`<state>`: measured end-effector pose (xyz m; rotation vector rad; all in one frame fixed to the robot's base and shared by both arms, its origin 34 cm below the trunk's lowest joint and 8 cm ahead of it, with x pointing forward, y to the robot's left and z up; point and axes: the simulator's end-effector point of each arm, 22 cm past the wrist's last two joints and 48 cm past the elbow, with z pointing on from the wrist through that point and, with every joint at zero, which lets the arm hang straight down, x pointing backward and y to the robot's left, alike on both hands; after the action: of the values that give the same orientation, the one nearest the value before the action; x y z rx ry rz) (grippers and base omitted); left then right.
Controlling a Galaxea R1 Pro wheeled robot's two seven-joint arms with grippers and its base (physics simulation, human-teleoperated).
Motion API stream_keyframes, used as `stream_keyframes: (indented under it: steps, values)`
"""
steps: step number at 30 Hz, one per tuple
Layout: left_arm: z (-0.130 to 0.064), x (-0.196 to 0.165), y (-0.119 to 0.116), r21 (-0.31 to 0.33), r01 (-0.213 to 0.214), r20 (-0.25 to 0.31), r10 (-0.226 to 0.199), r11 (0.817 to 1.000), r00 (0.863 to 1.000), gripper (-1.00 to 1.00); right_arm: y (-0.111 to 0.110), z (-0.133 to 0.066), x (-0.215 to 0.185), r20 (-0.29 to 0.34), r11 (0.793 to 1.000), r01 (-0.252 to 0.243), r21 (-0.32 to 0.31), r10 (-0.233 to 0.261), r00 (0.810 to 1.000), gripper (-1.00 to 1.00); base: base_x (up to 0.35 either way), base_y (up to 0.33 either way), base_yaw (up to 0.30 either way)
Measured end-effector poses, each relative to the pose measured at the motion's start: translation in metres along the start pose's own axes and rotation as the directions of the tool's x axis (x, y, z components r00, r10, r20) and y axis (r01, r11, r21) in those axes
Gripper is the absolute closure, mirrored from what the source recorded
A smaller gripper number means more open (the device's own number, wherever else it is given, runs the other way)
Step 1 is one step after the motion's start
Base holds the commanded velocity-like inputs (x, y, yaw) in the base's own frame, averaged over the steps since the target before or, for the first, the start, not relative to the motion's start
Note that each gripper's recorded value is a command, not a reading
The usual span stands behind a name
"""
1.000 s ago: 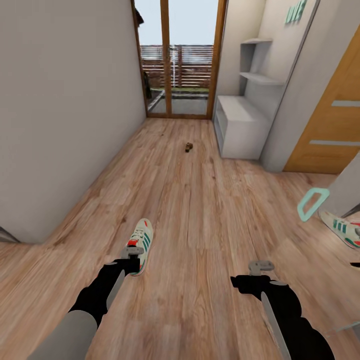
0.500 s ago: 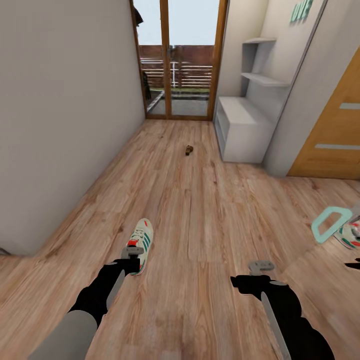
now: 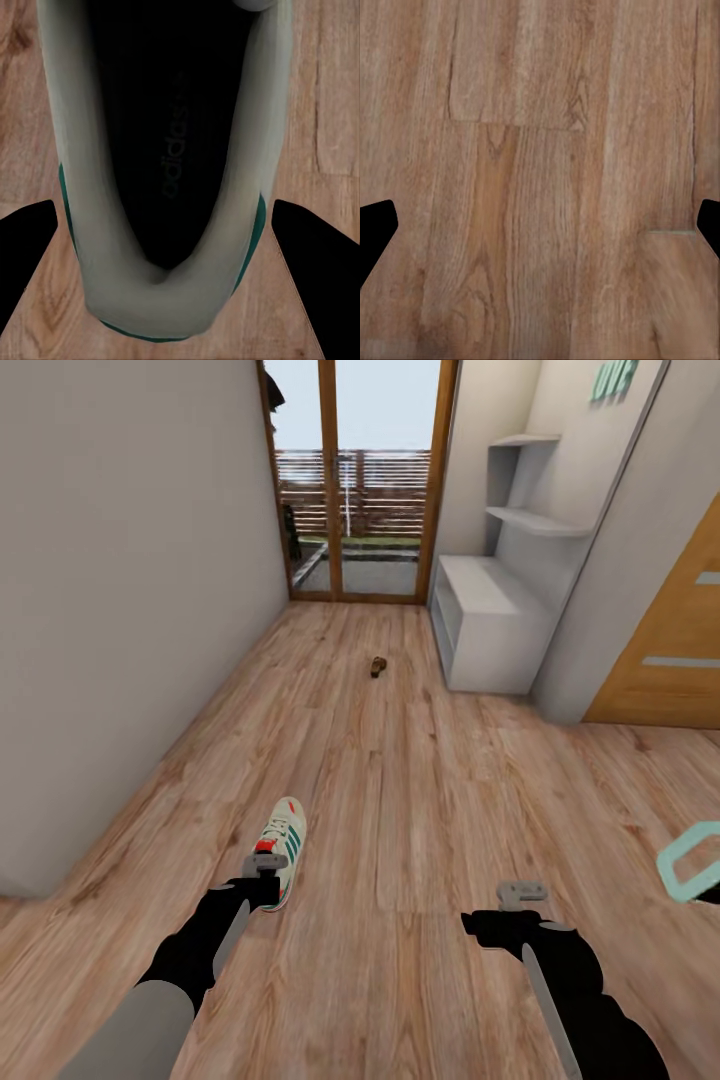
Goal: Pick up the two gym shoes and the two sandals from the corridor floor and place them onto the hallstand (shoe rack) in the corridor, making sure they are on the rack and not on the floor. Arrange them so the two gym shoes are next to each other and the two sandals are next to each other.
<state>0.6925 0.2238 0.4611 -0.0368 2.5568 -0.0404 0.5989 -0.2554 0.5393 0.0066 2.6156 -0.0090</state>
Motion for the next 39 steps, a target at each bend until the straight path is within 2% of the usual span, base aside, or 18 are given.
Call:
stream_keyframes:
  steps: [14, 39]
  values:
    - [0.0, -0.0001, 0.0, 0.0, 0.0, 0.0, 0.0, 1.0, 1.0, 1.0, 0.0, 0.0, -0.0001, 0.0, 1.0, 0.0, 0.0, 0.0, 1.0, -1.0, 0.271, -0.073, 0.0]
    - [0.0001, 0.0004, -0.0003, 0.001, 0.0, -0.001, 0.0, 1.0, 1.0, 1.0, 0.0001, 0.0001, 0.0002, 0.0, 1.0, 0.0, 0.0, 0.0, 1.0, -1.0, 0.271, -0.002, 0.0]
